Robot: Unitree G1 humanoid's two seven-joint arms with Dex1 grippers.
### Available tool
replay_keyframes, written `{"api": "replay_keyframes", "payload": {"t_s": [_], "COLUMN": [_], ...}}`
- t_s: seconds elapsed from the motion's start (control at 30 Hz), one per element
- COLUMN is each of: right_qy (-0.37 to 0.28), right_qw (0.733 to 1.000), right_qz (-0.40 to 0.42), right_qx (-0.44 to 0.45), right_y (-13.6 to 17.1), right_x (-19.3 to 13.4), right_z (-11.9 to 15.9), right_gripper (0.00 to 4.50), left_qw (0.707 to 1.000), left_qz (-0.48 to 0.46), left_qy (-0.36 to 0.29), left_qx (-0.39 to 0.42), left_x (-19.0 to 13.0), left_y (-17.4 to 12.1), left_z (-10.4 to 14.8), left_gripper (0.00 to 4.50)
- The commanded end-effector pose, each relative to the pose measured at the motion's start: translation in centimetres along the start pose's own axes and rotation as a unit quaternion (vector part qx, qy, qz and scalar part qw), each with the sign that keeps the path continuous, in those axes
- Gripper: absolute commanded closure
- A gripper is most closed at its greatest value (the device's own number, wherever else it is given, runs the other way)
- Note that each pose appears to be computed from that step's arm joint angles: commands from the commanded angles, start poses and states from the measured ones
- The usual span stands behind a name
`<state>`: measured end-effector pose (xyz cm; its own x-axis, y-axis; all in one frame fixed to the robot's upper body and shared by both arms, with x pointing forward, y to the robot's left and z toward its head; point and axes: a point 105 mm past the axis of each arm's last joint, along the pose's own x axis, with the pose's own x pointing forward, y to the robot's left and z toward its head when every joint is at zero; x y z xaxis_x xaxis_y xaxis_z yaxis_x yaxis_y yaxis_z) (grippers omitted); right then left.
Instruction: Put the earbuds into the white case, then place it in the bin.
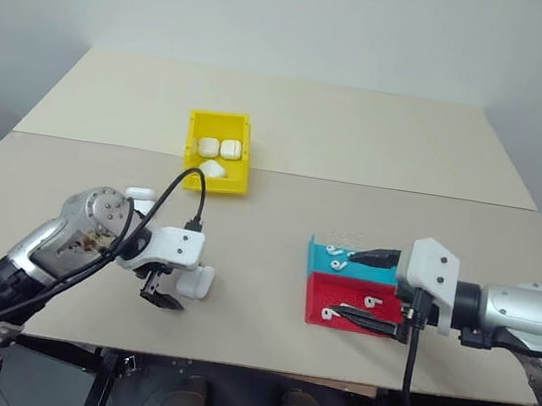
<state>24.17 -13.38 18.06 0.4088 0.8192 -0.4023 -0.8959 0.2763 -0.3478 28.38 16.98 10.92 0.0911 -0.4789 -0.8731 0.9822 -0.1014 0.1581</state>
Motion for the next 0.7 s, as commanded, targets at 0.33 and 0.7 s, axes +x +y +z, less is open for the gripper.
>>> {"api": "replay_keyframes", "payload": {"t_s": [0.33,0.7], "right_qy": [-0.006,-0.004], "right_qw": [1.0,1.0], "right_qz": [-0.01,-0.009], "right_qx": [-0.012,-0.009], "right_y": [0.0,0.3], "right_x": [-0.4,-0.6], "right_z": [0.6,0.4], "right_gripper": [0.0,0.0], "left_qw": [0.999,0.998], "left_qz": [0.019,0.017], "left_qy": [-0.004,0.006], "left_qx": [0.039,0.052], "left_x": [0.2,0.7], "left_y": [1.7,1.3], "left_z": [1.3,0.6], "left_gripper": [0.03,0.03]}}
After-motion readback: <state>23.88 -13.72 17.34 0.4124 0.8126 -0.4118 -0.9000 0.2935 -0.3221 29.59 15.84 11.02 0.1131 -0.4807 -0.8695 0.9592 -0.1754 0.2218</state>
